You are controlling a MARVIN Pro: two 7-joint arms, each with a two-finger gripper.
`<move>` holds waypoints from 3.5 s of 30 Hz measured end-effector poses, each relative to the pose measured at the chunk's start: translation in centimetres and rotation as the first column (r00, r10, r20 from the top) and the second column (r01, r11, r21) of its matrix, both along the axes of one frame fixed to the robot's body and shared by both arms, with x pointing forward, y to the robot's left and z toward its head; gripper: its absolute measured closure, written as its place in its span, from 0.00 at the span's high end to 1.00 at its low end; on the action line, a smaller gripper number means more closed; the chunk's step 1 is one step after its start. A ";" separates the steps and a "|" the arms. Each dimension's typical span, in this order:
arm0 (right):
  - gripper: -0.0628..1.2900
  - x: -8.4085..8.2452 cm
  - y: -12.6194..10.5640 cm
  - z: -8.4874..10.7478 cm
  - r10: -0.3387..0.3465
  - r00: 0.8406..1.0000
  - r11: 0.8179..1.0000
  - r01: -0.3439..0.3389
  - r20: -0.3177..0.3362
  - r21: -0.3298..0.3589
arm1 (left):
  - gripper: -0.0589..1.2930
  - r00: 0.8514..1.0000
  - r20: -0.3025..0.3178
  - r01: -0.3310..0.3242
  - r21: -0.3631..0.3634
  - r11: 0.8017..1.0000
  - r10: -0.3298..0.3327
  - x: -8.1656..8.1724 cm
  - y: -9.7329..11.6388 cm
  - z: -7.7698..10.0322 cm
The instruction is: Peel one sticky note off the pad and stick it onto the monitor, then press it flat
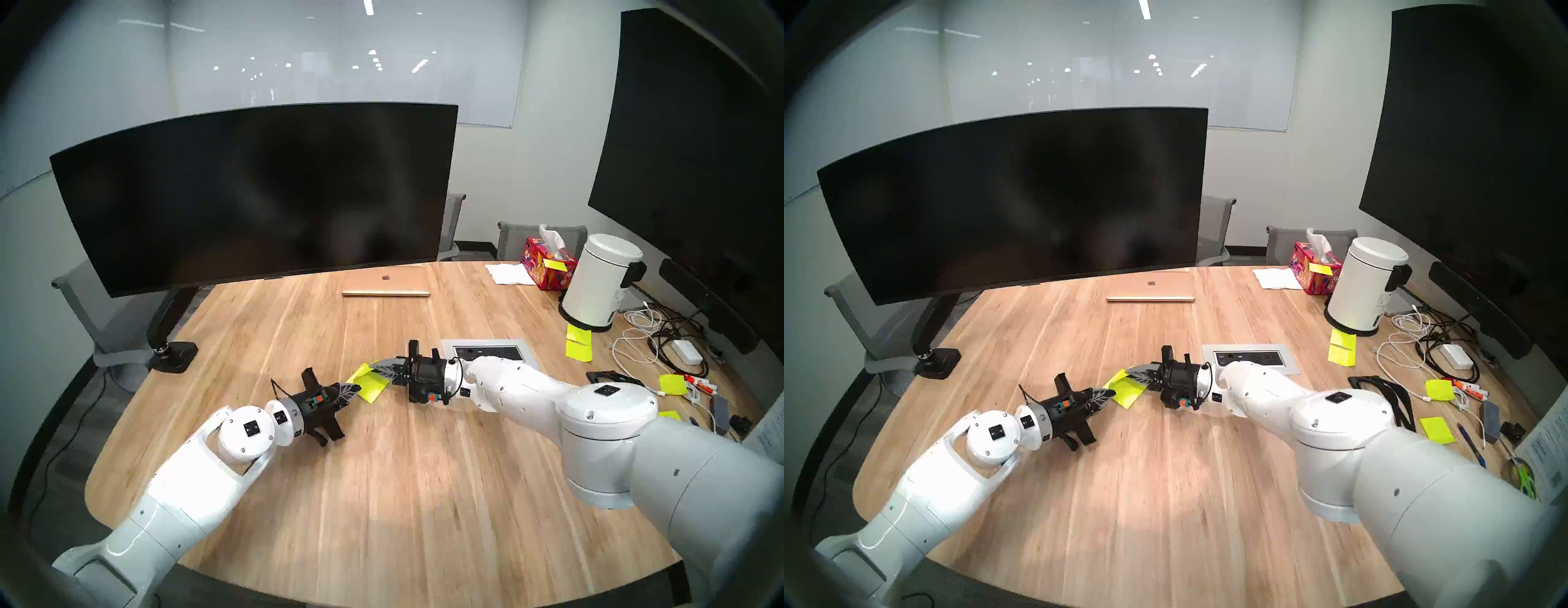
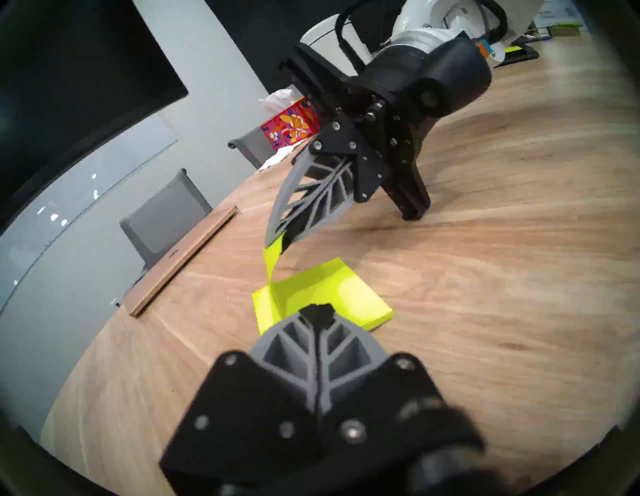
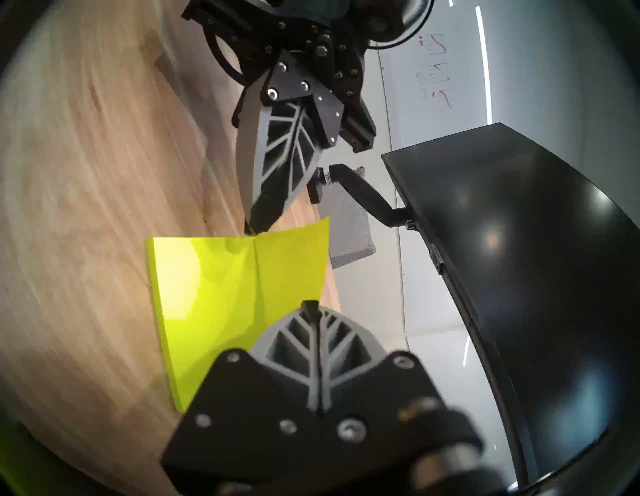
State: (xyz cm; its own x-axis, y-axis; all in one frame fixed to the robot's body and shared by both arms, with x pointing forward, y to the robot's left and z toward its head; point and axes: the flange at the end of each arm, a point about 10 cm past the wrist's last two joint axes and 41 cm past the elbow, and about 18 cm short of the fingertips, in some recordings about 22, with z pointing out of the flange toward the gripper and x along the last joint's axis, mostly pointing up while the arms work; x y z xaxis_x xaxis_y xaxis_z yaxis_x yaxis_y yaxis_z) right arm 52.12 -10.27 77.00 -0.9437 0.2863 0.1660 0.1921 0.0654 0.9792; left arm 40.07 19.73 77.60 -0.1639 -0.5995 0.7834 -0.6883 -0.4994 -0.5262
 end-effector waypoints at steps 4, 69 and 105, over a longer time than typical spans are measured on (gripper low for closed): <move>0.03 0.0 0.0 0.0 -0.003 1.000 1.000 0.003 -0.001 0.001 | 0.03 1.000 0.002 -0.005 0.001 1.000 0.005 0.0 -0.3 -0.2; 0.03 -0.3 0.5 0.4 -0.012 1.000 0.996 0.013 -0.015 0.093 | 0.03 0.999 -0.052 -0.005 0.074 0.997 0.009 3.1 -1.1 -1.7; 0.03 -0.4 0.4 4.4 0.073 0.997 0.979 -0.077 0.028 0.189 | 0.61 0.991 -0.035 -0.128 -0.041 0.991 0.127 0.0 0.5 -0.2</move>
